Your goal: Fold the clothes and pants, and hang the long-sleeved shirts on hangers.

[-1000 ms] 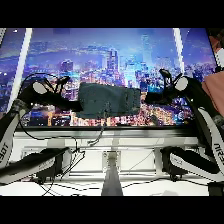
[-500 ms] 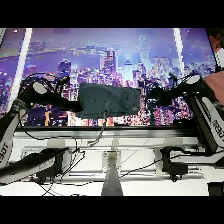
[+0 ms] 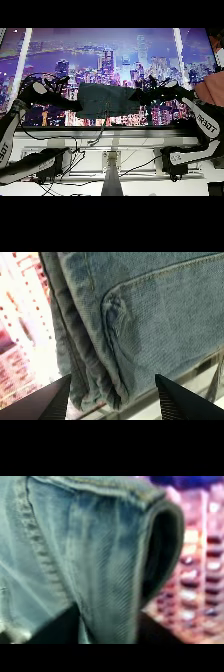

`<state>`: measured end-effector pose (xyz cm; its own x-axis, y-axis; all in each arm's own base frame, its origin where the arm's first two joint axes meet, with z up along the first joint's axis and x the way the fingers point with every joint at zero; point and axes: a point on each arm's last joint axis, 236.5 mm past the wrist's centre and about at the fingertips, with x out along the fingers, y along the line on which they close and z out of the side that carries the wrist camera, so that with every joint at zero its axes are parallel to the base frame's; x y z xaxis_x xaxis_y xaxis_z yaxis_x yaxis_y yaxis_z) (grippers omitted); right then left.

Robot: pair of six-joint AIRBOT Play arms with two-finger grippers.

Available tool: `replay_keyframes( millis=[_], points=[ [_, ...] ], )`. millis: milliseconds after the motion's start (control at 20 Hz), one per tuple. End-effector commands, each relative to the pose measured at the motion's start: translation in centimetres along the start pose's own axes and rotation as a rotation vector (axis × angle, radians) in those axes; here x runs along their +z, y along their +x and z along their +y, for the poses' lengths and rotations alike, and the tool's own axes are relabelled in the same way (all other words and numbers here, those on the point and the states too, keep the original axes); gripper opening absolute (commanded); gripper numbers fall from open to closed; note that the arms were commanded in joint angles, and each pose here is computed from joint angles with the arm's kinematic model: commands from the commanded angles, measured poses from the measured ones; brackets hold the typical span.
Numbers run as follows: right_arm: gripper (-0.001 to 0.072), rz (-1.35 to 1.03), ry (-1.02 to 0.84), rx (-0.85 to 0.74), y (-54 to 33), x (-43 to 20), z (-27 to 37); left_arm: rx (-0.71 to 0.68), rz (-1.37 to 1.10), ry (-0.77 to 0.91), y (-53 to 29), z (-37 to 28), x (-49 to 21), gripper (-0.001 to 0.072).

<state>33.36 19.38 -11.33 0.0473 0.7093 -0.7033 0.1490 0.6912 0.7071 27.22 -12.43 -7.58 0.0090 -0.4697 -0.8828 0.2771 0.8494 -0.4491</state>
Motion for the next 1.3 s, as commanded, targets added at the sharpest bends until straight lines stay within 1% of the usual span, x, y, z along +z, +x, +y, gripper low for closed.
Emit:
replay_keyframes(
  millis=[0,50,150,250,400,500,550,600,650,750,800,900,1000,1050,1100,1150,1200,1250],
  points=[
    [0.0070,-0.015,-0.137,0.021,0.4,1.0,3.0,0.025,-0.048,0.000,0.0,0.6,1.1,0.0604],
    [0.0043,-0.023,-0.179,0.019,-0.3,1.5,3.9,0.036,-0.069,0.002,-0.2,0.8,1.7,0.0604],
    [0.0038,-0.080,-0.267,-0.036,-3.4,3.7,5.3,0.049,-0.123,0.014,-1.8,1.0,3.7,0.0604],
    [0.0038,-0.216,-0.305,-0.182,-9.1,6.7,6.0,0.067,-0.203,0.045,-4.7,0.8,6.9,0.0604],
    [0.0037,-0.513,-0.308,-0.394,-23.0,9.6,7.5,0.110,-0.367,0.113,-10.6,-0.2,12.1,0.0603],
    [0.0037,-0.718,-0.238,-0.505,-33.6,8.6,8.0,0.123,-0.444,0.152,-13.6,-1.4,13.9,0.0604],
    [0.0037,-0.814,-0.178,-0.567,-38.7,7.2,7.7,0.120,-0.479,0.166,-14.9,-2.2,14.5,0.0604],
    [0.0037,-0.920,-0.081,-0.637,-44.1,5.0,6.9,0.105,-0.509,0.171,-15.8,-3.1,14.9,0.0604],
    [0.0037,-1.016,0.036,-0.703,-48.8,2.2,5.8,0.083,-0.528,0.170,-16.3,-3.9,15.0,0.0604],
    [0.0037,-1.184,0.330,-0.836,-56.7,-5.7,3.1,0.058,-0.548,0.168,-16.8,-4.7,15.1,0.0604],
    [0.0037,-1.236,0.461,-0.903,-59.2,-10.0,2.0,0.053,-0.548,0.169,-16.8,-4.8,15.1,0.0604],
    [0.0038,-1.303,0.667,-0.978,-61.7,-16.4,0.4,0.054,-0.548,0.169,-16.7,-4.8,15.1,0.0604],
    [0.0051,-1.357,0.798,-1.012,-62.8,-20.0,-0.6,0.054,-0.548,0.169,-16.7,-4.8,15.1,0.0604],
    [0.0118,-1.365,0.853,-1.025,-63.1,-21.2,-1.1,0.054,-0.547,0.169,-16.7,-4.8,15.1,0.0604],
    [0.0268,-1.364,0.898,-1.032,-63.2,-22.0,-1.6,0.054,-0.548,0.168,-16.7,-4.8,15.1,0.0604],
    [0.0461,-1.371,0.925,-1.039,-63.4,-22.6,-1.9,0.054,-0.548,0.169,-16.7,-4.8,15.1,0.0604],
    [0.0544,-1.370,0.937,-1.040,-63.5,-22.7,-2.1,0.054,-0.548,0.169,-16.8,-4.8,15.1,0.0604],
    [0.0542,-1.364,0.930,-1.030,-63.4,-22.3,-2.2,0.054,-0.548,0.169,-16.8,-4.8,15.1,0.0604]
  ],
)
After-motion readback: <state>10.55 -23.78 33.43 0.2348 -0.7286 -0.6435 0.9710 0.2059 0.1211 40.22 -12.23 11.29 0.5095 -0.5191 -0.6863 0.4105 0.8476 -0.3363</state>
